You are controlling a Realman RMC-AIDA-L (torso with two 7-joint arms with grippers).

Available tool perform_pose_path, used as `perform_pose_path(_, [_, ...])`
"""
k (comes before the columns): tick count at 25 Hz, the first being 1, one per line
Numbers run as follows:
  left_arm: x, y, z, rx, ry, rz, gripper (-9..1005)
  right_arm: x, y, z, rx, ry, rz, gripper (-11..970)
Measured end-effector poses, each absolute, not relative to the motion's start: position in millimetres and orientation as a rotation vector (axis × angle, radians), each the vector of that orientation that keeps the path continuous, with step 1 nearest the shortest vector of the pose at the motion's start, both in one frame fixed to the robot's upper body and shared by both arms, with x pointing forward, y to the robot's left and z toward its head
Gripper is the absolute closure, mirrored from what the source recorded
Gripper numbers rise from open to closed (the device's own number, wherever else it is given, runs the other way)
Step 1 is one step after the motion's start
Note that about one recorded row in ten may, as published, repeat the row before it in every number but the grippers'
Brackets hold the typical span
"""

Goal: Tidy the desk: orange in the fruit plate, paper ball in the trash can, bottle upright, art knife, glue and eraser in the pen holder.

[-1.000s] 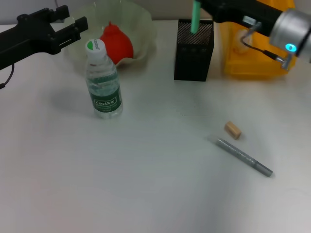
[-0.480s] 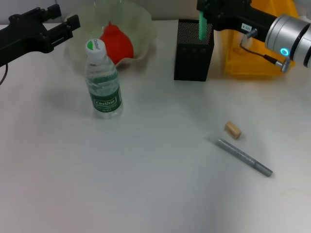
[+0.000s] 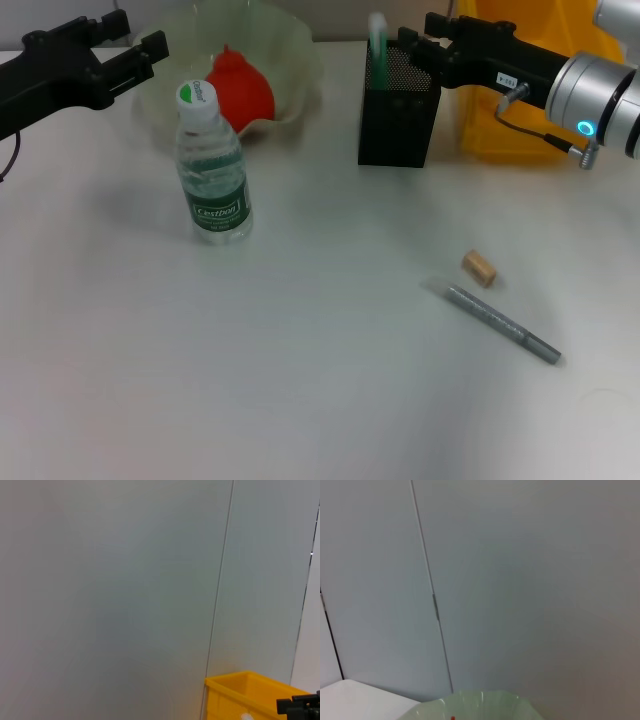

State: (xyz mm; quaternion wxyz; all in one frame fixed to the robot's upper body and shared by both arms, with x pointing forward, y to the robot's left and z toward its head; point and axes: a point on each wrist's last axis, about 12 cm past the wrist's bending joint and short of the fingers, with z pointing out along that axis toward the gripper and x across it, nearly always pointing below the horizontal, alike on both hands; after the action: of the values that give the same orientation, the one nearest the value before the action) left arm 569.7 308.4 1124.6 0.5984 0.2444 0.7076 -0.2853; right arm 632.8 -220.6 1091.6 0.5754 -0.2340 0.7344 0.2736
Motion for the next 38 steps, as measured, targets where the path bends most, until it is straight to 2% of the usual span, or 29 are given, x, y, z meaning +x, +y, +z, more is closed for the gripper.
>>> perform_pose_path(5, [570,308,1126,0.562,1.634,-0.667,402,629,-224,1092,-0.528,1.719,0.681,548])
perform_pose_path(7, [571,307,1126,0.566,1.631,-0.67,402,626,-227,1094,-0.52,1.725,0.73,445])
perform_pose_path(11, [574,304,1128,0.574,1.625,-0.672,402,615,-236,1108,-0.565,1.787,0.849,446])
perform_pose_path(13, [576,301,1129,0.58,1.623,-0.676,402,605,-238,1128,-0.657,1.886,0.885,447])
perform_pose_path(15, [576,301,1129,0.579,1.623,-0.679,403,601,-238,1136,-0.694,1.938,0.88,448])
perform_pose_path(17, [578,299,1129,0.58,1.621,-0.682,403,595,-239,1147,-0.76,2.062,0.834,448])
perform_pose_path(19, [580,297,1130,0.583,1.618,-0.687,403,592,-236,1160,-0.85,2.349,0.693,449])
perform_pose_path(26, [582,294,1130,0.587,1.618,-0.689,403,599,-217,1150,-0.944,2.581,0.484,451])
perform_pose_path(38, [579,298,1126,0.568,1.63,-0.688,402,601,-200,1129,-0.995,2.683,0.434,496])
